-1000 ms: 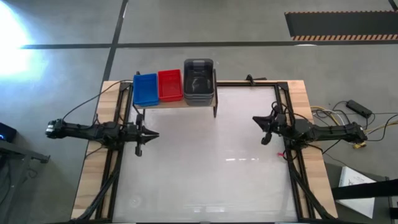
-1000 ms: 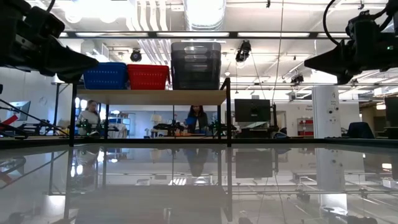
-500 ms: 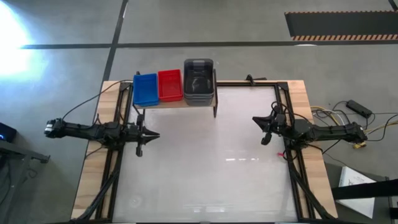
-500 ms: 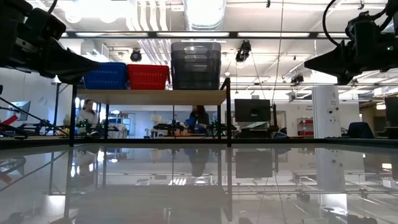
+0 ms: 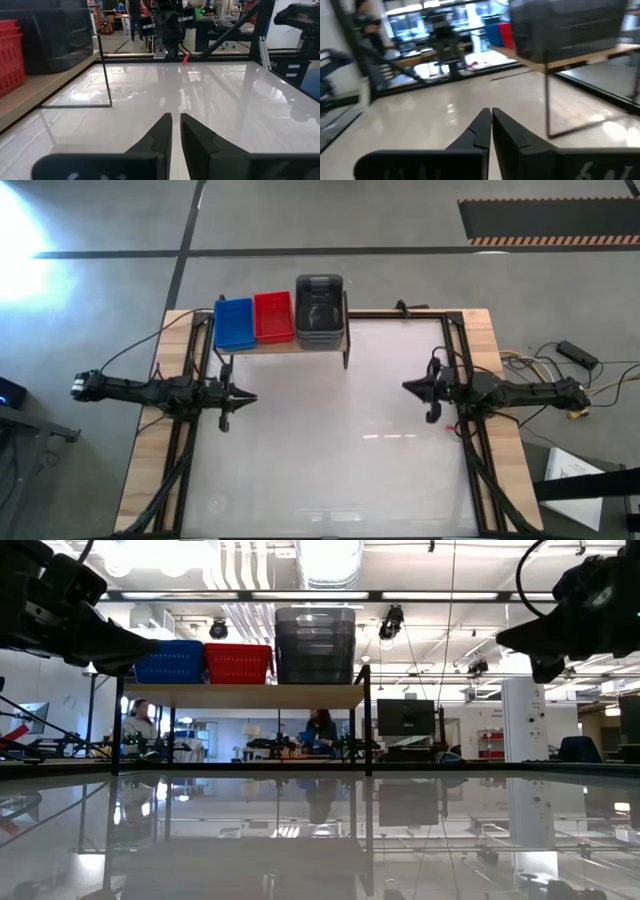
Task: Stack baskets on shelf by color
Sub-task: Return to Home Position
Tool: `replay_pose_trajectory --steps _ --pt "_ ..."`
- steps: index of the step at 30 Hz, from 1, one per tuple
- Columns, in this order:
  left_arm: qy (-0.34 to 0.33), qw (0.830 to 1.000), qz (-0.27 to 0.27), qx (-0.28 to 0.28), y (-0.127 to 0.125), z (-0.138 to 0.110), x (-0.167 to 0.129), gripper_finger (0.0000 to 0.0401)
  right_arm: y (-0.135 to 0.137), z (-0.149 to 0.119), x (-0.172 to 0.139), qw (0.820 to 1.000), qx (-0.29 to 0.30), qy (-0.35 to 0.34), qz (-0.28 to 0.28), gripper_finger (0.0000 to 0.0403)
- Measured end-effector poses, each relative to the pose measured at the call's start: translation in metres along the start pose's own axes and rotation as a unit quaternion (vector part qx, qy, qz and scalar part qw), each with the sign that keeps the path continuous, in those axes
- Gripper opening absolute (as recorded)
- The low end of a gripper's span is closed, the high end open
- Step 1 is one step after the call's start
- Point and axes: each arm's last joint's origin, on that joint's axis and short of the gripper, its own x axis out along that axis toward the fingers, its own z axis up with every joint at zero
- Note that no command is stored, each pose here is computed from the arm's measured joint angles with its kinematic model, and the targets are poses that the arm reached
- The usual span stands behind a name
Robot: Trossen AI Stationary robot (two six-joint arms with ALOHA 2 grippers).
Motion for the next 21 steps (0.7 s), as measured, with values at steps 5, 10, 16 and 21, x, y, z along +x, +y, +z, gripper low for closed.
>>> replay_pose_trajectory --steps 5,10,16,21 --pt "0.001 1.0 0.0 0.0 0.0 -0.0002 0.0003 0.0022 -0.0003 0.0054 -0.0063 0.997 -0.044 -0.03 0.055 0.0009" --pt "-0.003 1.0 0.0 0.0 0.0 0.0001 0.0 0.0022 -0.0004 0.0051 -0.0055 0.995 -0.085 -0.03 0.051 0.0009" --pt "0.0 1.0 0.0 0.0 -0.0001 -0.0004 0.0005 0.0022 -0.0004 0.0043 -0.0048 0.995 -0.08 -0.024 0.05 0.0009" --pt "0.003 1.0 0.0 0.001 -0.0002 -0.0009 0.0009 0.0022 -0.0004 0.0045 -0.0049 0.995 -0.08 -0.025 0.05 0.0009"
